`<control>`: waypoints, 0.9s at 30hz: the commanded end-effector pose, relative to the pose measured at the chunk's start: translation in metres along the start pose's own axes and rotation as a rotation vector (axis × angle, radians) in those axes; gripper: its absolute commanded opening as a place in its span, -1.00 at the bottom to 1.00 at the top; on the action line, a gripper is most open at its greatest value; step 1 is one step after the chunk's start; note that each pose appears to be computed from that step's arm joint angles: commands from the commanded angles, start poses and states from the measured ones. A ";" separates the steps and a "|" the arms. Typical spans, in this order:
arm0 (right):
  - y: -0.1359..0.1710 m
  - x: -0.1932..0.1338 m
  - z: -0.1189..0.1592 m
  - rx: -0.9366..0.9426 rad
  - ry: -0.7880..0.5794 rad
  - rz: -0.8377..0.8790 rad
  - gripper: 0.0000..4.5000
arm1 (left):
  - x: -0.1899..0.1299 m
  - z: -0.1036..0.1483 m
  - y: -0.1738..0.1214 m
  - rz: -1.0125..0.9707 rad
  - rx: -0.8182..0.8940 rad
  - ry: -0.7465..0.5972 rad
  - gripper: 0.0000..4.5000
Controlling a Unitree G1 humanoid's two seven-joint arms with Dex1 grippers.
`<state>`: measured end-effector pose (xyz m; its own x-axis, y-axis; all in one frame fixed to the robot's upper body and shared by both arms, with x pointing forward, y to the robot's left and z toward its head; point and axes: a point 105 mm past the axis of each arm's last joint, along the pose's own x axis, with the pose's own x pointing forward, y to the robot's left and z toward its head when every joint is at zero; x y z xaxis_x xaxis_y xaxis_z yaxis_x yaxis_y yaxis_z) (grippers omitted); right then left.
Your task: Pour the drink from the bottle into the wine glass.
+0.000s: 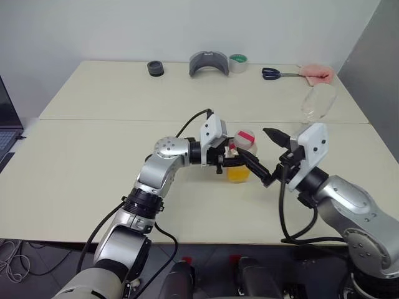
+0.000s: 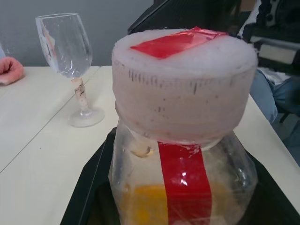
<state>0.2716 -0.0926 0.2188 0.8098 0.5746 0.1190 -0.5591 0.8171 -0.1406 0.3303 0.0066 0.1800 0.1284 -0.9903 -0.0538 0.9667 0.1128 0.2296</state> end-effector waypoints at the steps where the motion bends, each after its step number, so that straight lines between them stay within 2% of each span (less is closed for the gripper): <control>1: -0.002 0.002 0.012 -0.036 -0.052 -0.056 1.00 | 0.004 0.016 0.001 -0.015 0.062 -0.035 -0.15; 10: 0.012 0.010 0.014 -0.048 -0.051 -0.040 1.00 | 0.004 0.014 0.004 0.000 0.061 -0.027 -0.15; 24: 0.013 0.018 0.007 -0.024 -0.034 -0.062 1.00 | 0.004 0.014 0.004 0.005 0.068 -0.026 -0.15; 27: 0.013 0.018 0.005 -0.023 -0.026 -0.056 0.58 | 0.005 0.015 0.004 0.007 0.070 -0.028 -0.15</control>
<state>0.2810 -0.0710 0.2179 0.8409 0.5267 0.1243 -0.5095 0.8480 -0.1462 0.3339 0.0055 0.1765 0.1412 -0.9877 -0.0665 0.9654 0.1225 0.2301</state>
